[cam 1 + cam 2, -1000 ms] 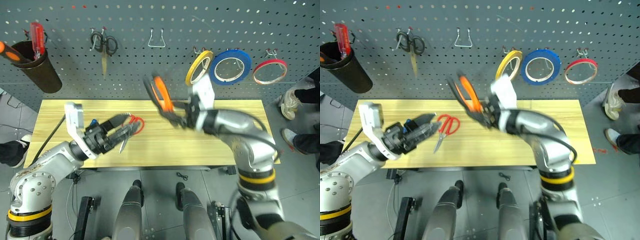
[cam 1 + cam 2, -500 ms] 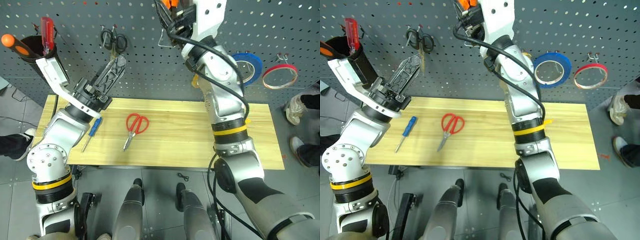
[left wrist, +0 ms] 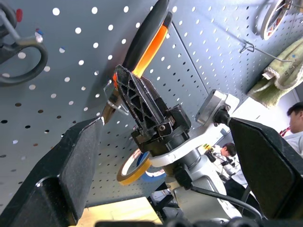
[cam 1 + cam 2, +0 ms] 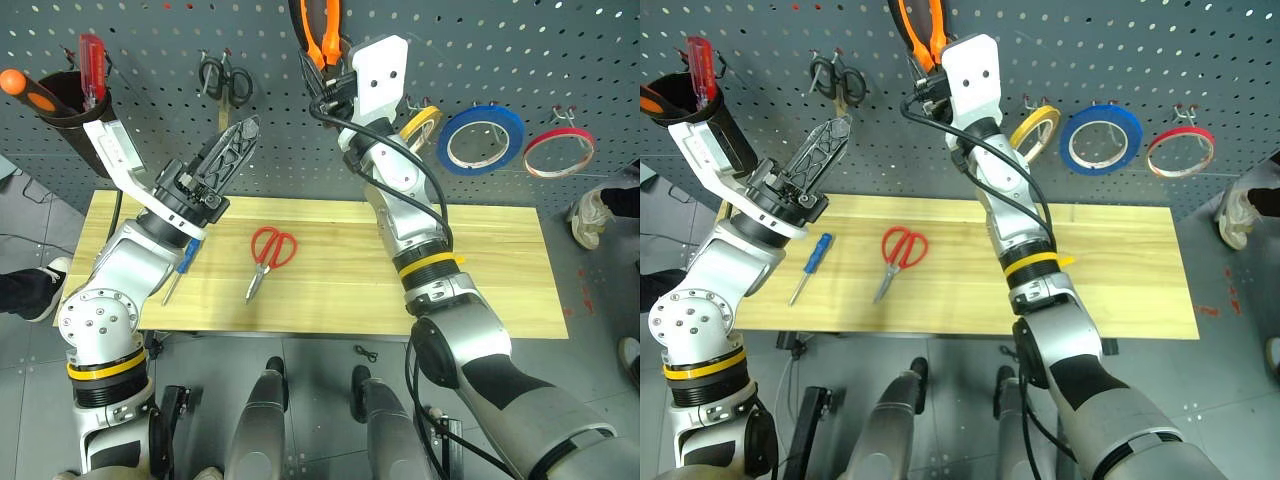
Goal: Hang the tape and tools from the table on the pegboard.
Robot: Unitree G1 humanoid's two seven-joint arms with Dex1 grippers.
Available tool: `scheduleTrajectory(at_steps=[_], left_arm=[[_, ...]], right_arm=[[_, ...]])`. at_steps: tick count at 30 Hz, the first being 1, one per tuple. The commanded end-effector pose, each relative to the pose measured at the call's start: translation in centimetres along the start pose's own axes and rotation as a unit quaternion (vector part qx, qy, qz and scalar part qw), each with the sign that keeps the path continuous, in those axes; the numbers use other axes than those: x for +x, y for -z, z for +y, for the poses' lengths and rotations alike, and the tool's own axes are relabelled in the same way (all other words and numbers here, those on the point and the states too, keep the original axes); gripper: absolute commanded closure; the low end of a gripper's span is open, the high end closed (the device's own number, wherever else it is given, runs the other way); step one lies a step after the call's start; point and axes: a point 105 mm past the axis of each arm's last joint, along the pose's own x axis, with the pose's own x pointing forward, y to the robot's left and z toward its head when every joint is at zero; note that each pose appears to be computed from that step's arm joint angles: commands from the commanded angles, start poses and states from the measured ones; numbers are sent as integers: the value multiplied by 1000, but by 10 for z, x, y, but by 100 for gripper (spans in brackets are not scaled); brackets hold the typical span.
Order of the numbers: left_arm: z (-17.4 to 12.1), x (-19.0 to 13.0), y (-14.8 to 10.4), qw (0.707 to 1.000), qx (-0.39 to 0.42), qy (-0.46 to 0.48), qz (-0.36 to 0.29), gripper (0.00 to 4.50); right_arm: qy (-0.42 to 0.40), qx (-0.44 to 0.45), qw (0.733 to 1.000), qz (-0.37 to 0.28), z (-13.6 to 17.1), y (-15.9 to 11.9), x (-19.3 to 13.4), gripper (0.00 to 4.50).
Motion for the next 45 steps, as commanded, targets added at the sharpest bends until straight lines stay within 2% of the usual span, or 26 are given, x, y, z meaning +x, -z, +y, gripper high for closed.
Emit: scheduleTrajectory(at_steps=[1, 5, 6, 9, 11, 16, 20, 25, 30, 39, 42, 45], left_arm=[[-11, -2, -5, 1000, 14, 17, -3, 0], [-9, -6, 0, 1000, 19, 9, 10, 0], [-7, -8, 3, 999, 26, 3, 21, 0], [6, -18, 20, 995, 65, -29, 73, 0], [21, -29, 35, 986, 99, -66, 118, 0], [75, -66, 75, 934, 193, -199, 224, 0], [104, -87, 102, 895, 219, -267, 282, 0], [127, -94, 136, 867, 228, -288, 338, 0], [145, -94, 153, 841, 240, -311, 372, 0], [148, -110, 170, 818, 232, -310, 425, 0], [152, -117, 173, 807, 237, -314, 441, 83], [154, -120, 175, 805, 239, -314, 444, 225]], right_arm=[[5, -12, 1000, -27, -5, -13, 2, 137], [-11, -19, 999, -24, -6, -11, -7, 8], [-17, -23, 999, -23, -8, -12, -11, 3], [-46, -29, 999, -7, -13, -13, -27, 3], [-88, -30, 995, 26, -9, -9, -42, 3], [-200, 20, 972, 123, 2, -3, -94, 3], [-302, 96, 928, 198, 21, 3, -136, 3], [-384, 139, 881, 241, 33, 12, -167, 3], [-426, 142, 856, 256, 33, 19, -180, 3], [-405, 129, 867, 262, 26, 26, -178, 3], [-399, 129, 869, 262, 26, 25, -180, 0], [-394, 128, 871, 264, 25, 24, -181, 0]])
